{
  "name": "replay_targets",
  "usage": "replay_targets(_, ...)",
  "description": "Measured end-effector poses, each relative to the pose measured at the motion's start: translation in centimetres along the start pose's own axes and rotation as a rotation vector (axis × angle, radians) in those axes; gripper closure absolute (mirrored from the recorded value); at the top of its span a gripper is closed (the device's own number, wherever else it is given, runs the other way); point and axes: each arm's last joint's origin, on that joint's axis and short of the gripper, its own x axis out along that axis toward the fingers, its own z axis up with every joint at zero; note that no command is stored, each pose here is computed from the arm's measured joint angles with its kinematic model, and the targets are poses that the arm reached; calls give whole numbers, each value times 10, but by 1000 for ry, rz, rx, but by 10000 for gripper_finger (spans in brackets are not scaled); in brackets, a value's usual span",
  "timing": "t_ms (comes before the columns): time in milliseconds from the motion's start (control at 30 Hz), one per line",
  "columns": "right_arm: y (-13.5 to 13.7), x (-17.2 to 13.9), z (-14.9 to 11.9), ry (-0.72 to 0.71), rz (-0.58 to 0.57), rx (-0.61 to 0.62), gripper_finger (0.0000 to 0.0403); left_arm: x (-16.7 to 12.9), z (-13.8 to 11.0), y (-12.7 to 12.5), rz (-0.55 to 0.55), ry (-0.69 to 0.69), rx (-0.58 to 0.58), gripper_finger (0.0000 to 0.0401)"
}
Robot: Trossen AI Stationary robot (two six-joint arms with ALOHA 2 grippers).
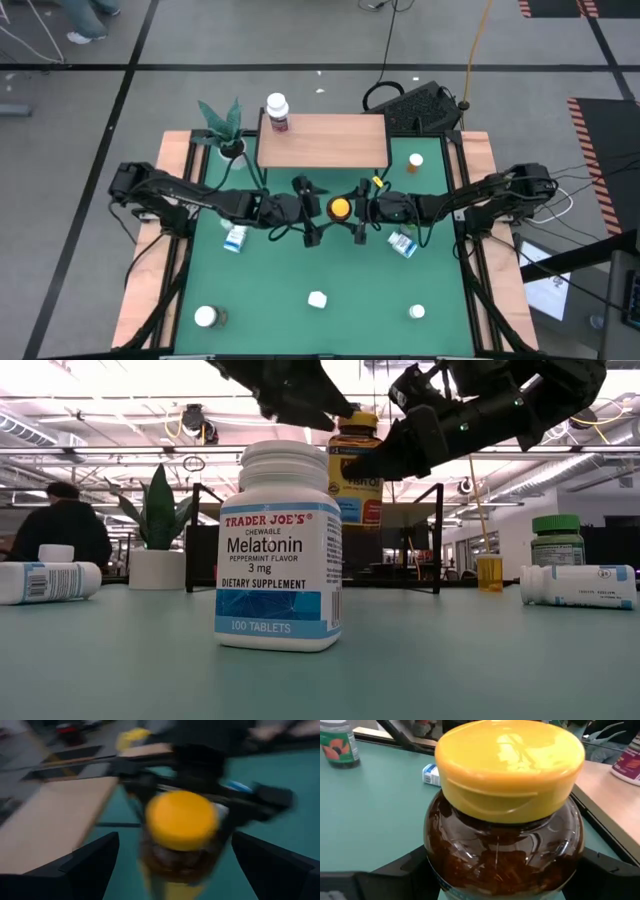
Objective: Pick and place medicine bottles onto shelf by color
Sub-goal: Put the big yellow pill bottle on the shelf aligned with the white purple pill bottle
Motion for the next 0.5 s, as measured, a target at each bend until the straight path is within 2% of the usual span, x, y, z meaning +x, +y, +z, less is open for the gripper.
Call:
replay_targets(133, 1, 0, 0, -7, 46, 1, 102, 12, -4, -3, -61, -20, 47, 11)
replay_targets(300, 2, 0, 0, -12, 82, 10, 101, 28, -8, -5, -24, -53, 31, 14)
replay_targets(400, 2, 0, 0, -13, 96, 13, 101, 29, -7, -3, -1, -57, 21, 38)
replay_targets(500, 3, 0, 0, -12, 96, 16, 101, 26, -5, -1, 5, -66, 20, 80)
